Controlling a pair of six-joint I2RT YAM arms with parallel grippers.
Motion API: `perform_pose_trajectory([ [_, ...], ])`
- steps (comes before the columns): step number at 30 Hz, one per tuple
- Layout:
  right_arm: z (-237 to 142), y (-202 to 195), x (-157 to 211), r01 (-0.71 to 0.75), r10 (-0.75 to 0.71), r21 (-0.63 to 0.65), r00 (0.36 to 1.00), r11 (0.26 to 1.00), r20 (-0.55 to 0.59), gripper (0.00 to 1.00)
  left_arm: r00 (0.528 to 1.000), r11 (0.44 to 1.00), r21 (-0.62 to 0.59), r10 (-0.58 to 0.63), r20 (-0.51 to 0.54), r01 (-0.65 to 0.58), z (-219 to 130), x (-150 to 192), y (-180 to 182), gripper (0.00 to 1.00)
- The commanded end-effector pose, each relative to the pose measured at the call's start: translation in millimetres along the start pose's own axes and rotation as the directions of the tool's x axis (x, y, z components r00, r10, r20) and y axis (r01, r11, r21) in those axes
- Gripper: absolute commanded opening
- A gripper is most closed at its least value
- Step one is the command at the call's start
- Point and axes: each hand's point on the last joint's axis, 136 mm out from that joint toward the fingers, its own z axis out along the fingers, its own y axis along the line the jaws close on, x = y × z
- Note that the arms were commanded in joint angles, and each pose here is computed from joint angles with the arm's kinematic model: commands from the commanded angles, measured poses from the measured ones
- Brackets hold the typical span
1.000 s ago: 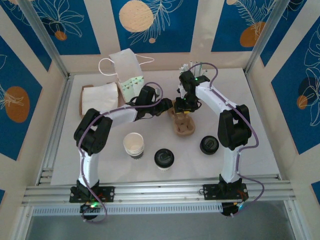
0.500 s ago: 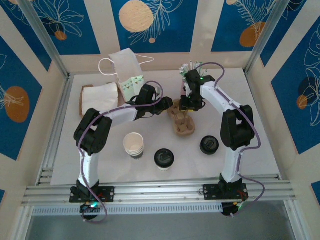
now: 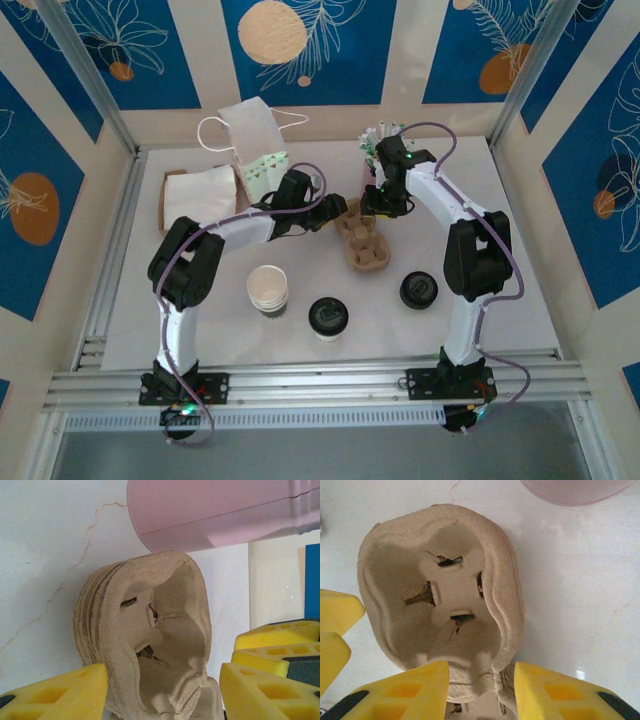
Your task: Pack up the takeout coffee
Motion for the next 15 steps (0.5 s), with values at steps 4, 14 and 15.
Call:
perform_pose_trajectory([
  [4,10,4,7,-0.022,0.020,-0.037,0.999,0.999,-0.045,0.39,1.000,0.999,0.034,0.012,-0.020,-0.012,8,-2,-10,0.59],
  [14,14,-7,5,-0.038,0.038,-0.001,0.998,0.999,-0.044,0.43,1.000,1.000,0.023,0.009,-0.025,-0.008,10,-1,-6,0.59],
  [15,14,-7,4,-0.040,0.039,-0.002,0.998,0.999,-0.045,0.43,1.000,1.000,0.023,0.006,-0.025,-0.006,10,-1,-5,0.59],
])
